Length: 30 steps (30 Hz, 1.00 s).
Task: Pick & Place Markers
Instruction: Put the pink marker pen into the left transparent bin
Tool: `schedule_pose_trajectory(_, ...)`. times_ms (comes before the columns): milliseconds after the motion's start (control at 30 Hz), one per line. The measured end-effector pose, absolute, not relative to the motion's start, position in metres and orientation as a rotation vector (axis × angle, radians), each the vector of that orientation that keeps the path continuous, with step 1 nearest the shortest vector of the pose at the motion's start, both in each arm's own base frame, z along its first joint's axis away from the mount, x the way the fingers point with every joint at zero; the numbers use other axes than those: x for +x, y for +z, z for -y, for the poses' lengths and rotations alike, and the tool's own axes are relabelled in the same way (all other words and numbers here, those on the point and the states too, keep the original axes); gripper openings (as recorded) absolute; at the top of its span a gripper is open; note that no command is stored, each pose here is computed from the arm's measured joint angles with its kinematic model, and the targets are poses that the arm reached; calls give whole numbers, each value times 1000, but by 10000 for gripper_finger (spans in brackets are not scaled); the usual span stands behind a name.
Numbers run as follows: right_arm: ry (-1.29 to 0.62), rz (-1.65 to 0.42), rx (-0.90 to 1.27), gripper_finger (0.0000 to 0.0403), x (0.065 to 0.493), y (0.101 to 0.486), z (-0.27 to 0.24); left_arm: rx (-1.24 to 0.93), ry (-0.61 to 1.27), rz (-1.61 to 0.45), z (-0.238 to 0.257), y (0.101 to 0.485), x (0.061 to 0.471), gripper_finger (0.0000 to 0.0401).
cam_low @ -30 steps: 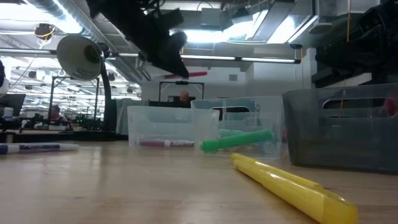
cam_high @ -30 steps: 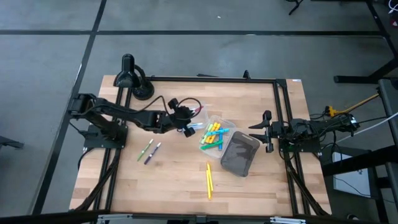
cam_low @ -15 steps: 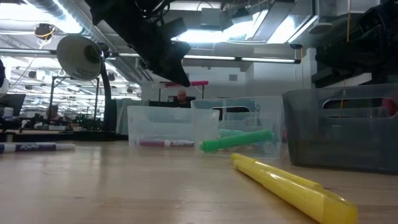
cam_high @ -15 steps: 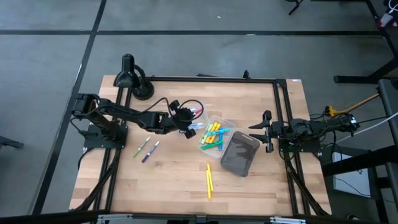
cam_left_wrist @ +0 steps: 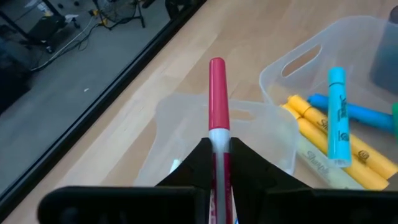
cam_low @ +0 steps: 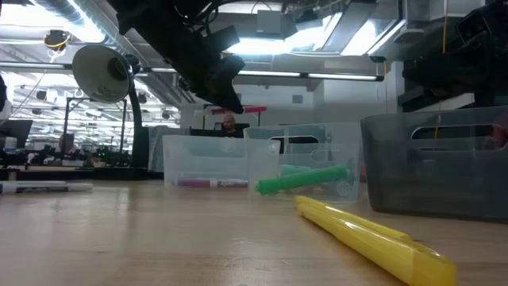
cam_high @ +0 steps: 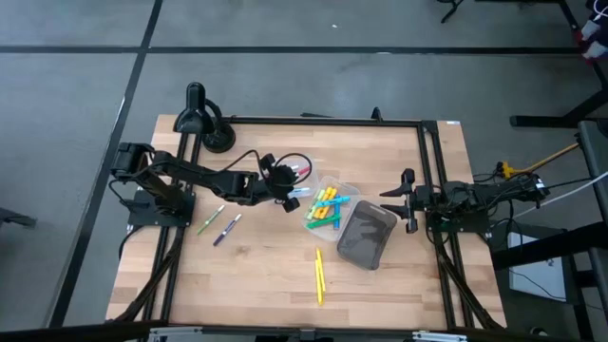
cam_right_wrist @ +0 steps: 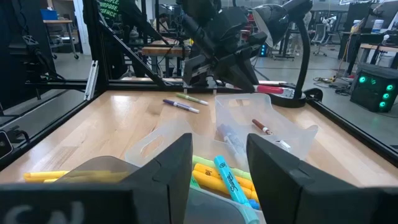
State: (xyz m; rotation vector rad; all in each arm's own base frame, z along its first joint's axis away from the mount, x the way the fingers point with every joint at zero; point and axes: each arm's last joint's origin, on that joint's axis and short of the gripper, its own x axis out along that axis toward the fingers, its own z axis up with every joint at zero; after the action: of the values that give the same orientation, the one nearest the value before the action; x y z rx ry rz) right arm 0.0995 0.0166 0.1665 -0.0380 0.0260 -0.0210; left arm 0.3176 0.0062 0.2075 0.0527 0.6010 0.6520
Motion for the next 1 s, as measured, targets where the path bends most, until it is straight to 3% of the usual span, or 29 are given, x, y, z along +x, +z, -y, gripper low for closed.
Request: schedule_pose_trajectory(1000, -21, -26, -38, 152, 99, 166, -17, 52, 630, -622, -6, 206, 317, 31)
